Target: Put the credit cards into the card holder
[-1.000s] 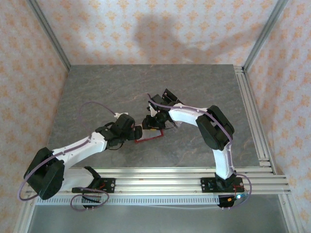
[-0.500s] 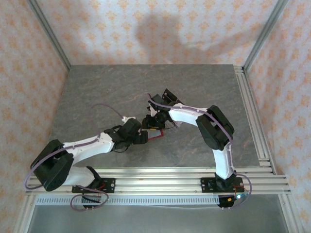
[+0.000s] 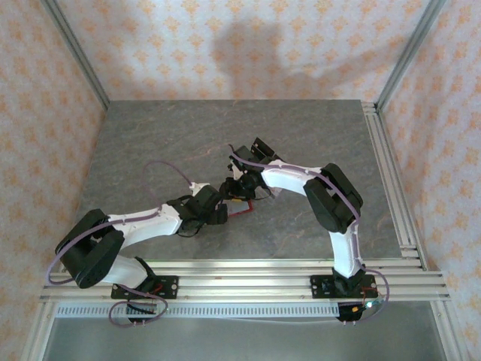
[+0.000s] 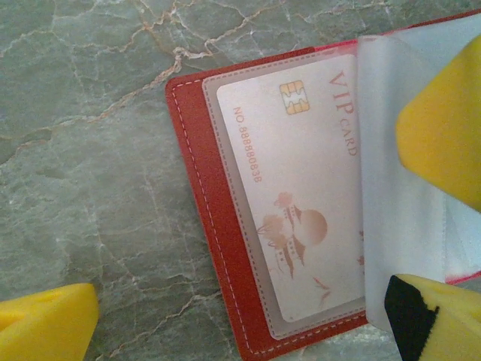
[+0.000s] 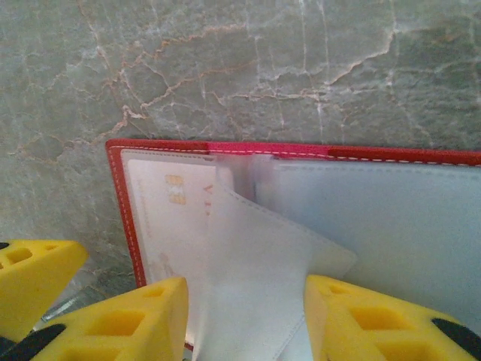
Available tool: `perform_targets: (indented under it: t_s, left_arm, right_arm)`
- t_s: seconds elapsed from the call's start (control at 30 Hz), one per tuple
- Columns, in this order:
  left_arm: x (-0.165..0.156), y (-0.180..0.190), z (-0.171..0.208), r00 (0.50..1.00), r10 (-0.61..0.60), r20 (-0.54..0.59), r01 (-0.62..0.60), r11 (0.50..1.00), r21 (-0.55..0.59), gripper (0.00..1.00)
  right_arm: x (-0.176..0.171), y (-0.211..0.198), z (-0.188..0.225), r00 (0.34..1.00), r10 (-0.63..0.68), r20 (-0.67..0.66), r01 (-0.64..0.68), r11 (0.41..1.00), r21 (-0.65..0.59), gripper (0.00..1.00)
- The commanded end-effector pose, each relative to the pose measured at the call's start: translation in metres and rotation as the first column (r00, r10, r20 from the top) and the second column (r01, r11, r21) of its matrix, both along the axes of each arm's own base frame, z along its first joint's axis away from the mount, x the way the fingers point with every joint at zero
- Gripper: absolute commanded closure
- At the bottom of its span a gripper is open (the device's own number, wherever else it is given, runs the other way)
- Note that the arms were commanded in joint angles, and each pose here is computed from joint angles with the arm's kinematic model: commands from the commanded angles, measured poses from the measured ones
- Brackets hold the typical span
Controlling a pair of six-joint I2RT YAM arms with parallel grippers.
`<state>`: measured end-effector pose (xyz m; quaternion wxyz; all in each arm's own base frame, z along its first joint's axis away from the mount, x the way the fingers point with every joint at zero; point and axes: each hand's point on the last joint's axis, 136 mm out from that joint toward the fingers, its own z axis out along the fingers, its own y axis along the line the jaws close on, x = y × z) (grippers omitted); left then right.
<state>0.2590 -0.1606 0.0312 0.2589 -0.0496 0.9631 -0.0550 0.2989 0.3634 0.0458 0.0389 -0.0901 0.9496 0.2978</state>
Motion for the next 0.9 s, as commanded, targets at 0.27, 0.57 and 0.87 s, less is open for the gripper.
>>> perform_targets:
  t_s: [0.27, 0.57, 0.87]
  left_arm:
    - [0.007, 0.006, 0.010, 0.998, 0.039, 0.047, -0.040, 0.999, 0.022, 0.01]
    - [0.007, 0.006, 0.013, 0.998, 0.039, 0.054, -0.040, 0.999, 0.022, 0.01]
    - [0.003, 0.014, 0.033, 0.993, 0.067, 0.101, -0.067, 0.998, -0.009, 0.01]
  right_arm:
    - [0.022, -0.016, 0.040, 0.990, -0.130, 0.054, 0.125, 0.989, 0.085, 0.53]
    - [0.018, -0.004, 0.034, 0.991, -0.137, -0.005, 0.136, 0.978, 0.157, 0.54]
    - [0.016, 0.022, 0.033, 0.992, -0.110, -0.055, 0.119, 0.969, 0.217, 0.54]
